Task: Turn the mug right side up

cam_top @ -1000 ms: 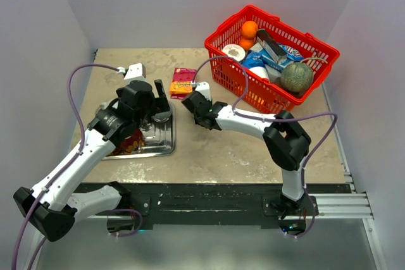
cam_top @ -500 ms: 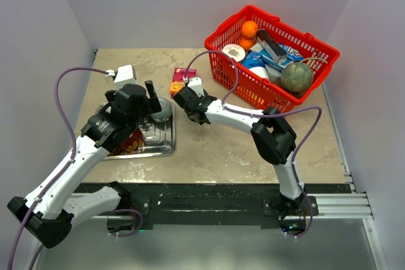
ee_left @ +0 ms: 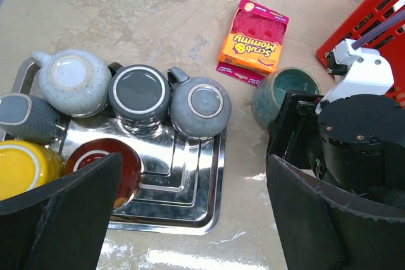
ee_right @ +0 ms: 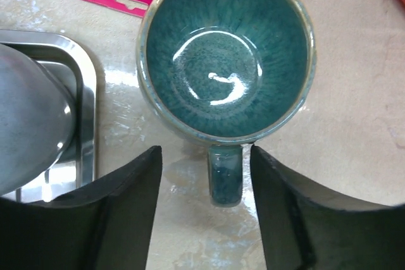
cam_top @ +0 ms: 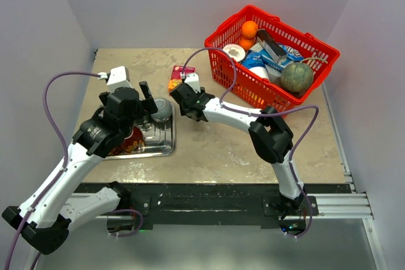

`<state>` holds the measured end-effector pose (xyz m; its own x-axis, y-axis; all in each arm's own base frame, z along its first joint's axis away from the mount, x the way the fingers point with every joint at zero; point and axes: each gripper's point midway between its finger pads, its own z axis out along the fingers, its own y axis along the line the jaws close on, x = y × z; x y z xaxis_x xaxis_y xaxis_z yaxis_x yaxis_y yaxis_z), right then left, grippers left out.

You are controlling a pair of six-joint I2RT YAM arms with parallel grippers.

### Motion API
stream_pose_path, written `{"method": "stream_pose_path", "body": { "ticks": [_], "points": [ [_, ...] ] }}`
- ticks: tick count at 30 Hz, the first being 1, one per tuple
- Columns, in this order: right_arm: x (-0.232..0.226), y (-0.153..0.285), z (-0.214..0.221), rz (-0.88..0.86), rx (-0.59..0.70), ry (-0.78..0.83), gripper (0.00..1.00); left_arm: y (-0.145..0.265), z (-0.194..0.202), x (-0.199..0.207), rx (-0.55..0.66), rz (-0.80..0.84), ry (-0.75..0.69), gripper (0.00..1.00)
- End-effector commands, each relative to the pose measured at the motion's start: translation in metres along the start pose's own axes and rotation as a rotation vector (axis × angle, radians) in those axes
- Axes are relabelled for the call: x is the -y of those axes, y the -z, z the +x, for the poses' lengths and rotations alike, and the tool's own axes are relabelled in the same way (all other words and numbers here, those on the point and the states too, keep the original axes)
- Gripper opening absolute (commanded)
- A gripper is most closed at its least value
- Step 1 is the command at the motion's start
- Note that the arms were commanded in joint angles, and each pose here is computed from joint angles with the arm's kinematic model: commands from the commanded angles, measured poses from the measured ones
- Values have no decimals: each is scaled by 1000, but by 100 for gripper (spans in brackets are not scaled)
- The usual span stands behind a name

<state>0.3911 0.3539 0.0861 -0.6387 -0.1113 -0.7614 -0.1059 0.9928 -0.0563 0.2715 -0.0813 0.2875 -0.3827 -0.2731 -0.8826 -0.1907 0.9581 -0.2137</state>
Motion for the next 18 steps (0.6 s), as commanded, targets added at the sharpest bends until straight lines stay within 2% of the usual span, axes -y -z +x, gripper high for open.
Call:
{"method": "stream_pose_path", "body": {
  "ticks": [1, 8, 14, 17, 18],
  "points": [
    [-8, 17, -26, -36, 39, -97, 65, 1, -1, -2, 5, -10, 8, 99],
    [12, 65, -44, -81, 50, -131, 88, -8, 23, 9, -71, 38, -12, 99],
    [36, 122, -62, -174, 93, -151, 97, -24, 54, 15, -167, 37, -31, 99],
    [49, 139, -58, -199, 95, -157, 97, -27, 67, 6, -206, -33, -17, 99],
    [53, 140, -50, -198, 84, -149, 97, -26, 71, -9, -211, -104, -20, 99]
  ]
}}
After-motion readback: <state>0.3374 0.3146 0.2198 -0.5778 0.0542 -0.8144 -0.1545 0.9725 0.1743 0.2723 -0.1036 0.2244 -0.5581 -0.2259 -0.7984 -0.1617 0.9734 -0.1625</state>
